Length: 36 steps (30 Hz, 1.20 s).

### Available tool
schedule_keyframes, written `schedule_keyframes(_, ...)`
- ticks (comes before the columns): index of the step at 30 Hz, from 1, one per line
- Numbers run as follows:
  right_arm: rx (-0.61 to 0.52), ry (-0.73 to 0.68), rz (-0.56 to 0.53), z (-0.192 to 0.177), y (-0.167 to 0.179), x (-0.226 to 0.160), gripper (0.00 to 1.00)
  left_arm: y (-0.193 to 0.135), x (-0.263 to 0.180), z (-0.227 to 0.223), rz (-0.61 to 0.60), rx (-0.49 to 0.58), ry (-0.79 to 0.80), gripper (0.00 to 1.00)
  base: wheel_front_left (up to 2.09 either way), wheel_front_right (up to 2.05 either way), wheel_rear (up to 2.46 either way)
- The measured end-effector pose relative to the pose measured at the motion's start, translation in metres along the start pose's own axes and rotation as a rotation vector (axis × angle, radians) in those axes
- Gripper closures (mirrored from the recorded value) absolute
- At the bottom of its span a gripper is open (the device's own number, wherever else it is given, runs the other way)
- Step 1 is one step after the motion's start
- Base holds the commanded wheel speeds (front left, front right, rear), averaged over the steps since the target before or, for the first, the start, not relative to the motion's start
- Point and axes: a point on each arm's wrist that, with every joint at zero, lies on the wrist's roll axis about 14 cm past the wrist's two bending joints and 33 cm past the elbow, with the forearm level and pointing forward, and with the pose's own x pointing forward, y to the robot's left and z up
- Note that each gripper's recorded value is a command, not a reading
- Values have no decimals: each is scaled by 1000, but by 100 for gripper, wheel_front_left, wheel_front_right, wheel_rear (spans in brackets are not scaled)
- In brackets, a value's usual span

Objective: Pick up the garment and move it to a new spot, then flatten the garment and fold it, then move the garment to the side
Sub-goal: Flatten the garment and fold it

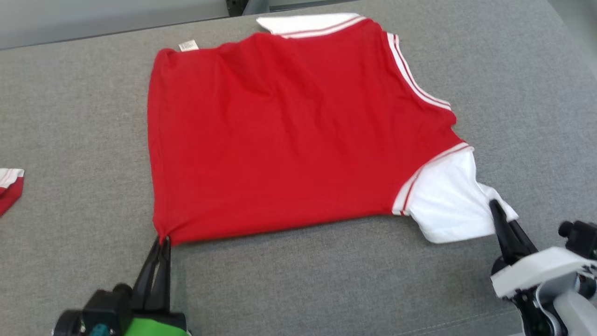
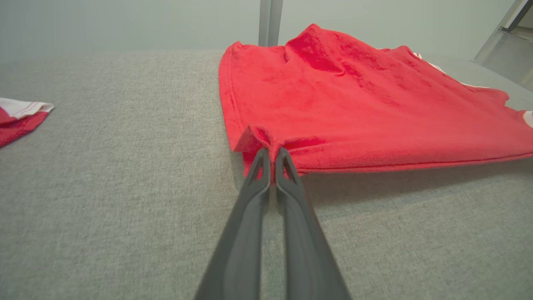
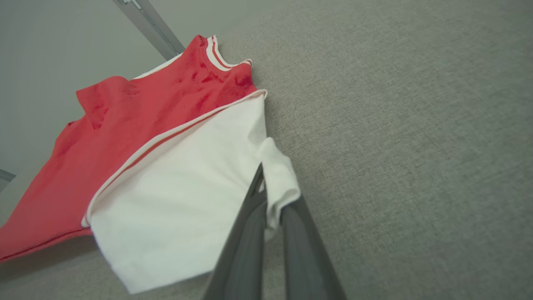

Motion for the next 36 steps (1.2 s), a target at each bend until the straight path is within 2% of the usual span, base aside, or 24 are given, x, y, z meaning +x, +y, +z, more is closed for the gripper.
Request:
schedule_keyframes(4,35,20,-59,-13,-19,-28,100,-7,-32,-12,69,-69,27,100,0,0,0)
schedule_keyframes(10,75,4,-66,-13,-20,-48,100,-10,-61,-17,126,-117,35,100,0,0,0)
schedule_keyframes(14,78,-38,-18,2,-4,-43,100,-21,-56,-11,51,-106,40,100,0,0,0)
schedule_keyframes(17,79,-45,14,8,8,-34,100,-27,-46,-2,11,-104,35,100,0,0,0)
schedule_keyframes(23,29,-46,90,28,38,11,100,-21,0,19,-69,-24,68,100,0,0,0)
schedule_keyframes(30,-23,-26,90,38,47,54,100,-10,33,27,-78,13,125,100,0,0,0)
schedule_keyframes(36,-46,57,82,24,56,83,100,2,49,14,-53,24,211,100,0,0,0)
